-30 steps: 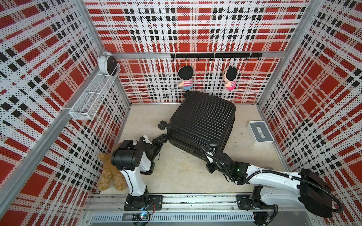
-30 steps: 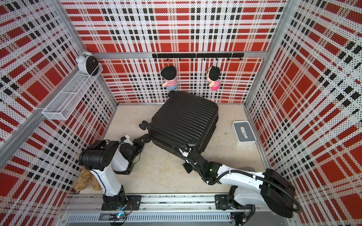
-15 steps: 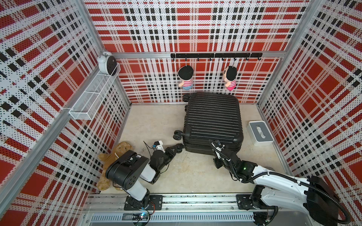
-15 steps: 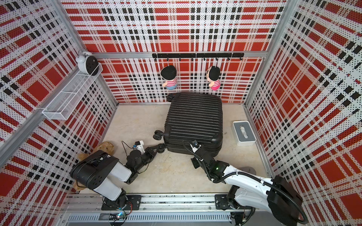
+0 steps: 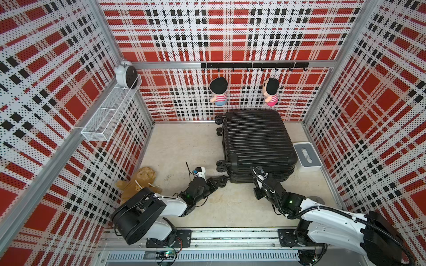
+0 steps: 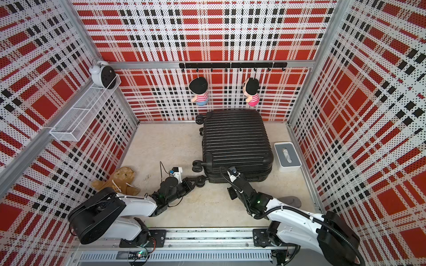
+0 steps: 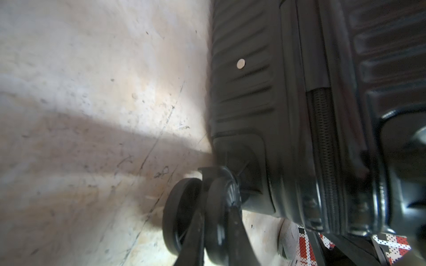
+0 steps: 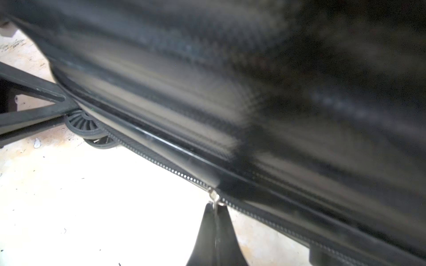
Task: Open the suitcase zippers
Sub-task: Unzip the zipper on the suitcase.
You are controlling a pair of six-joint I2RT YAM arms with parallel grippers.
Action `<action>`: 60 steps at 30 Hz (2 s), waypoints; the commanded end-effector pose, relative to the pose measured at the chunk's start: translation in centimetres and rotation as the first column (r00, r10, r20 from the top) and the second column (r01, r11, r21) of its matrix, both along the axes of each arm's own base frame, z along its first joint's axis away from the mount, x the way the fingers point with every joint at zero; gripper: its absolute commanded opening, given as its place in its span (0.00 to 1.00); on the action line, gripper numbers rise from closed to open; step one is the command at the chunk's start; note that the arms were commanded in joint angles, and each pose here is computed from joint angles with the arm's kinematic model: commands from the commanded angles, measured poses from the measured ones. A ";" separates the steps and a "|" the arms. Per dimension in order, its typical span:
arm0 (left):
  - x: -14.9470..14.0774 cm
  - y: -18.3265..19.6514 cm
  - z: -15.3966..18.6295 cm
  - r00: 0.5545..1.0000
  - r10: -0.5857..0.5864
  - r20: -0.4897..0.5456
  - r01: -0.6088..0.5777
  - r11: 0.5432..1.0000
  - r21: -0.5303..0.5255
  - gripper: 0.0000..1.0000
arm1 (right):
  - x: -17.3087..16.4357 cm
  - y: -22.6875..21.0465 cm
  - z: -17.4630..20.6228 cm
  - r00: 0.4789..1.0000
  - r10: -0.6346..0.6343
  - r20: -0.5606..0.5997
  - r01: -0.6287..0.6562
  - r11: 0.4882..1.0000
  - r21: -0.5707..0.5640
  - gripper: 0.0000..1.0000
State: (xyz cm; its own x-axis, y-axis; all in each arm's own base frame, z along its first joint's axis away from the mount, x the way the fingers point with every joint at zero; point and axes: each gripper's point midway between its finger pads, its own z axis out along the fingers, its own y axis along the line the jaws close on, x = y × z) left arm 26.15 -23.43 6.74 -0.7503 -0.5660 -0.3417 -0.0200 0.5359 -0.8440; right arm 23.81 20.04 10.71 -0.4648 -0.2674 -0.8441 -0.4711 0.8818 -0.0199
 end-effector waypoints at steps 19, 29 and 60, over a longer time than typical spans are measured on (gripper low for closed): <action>-2.8 -0.7 -0.8 0.995 -0.099 0.001 0.099 0.994 0.048 0.00 | -0.4 0.0 1.4 0.999 0.013 0.049 -0.017 0.996 0.088 0.00; -1.7 3.2 1.4 0.998 -0.009 0.057 0.007 0.999 0.043 0.47 | -0.4 0.0 1.3 0.999 0.014 0.043 -0.018 0.996 0.085 0.00; 0.1 -0.4 12.7 0.957 -0.134 0.258 0.172 0.977 -0.129 0.89 | 0.0 1.2 0.9 0.998 0.051 0.035 -0.054 0.995 0.088 0.00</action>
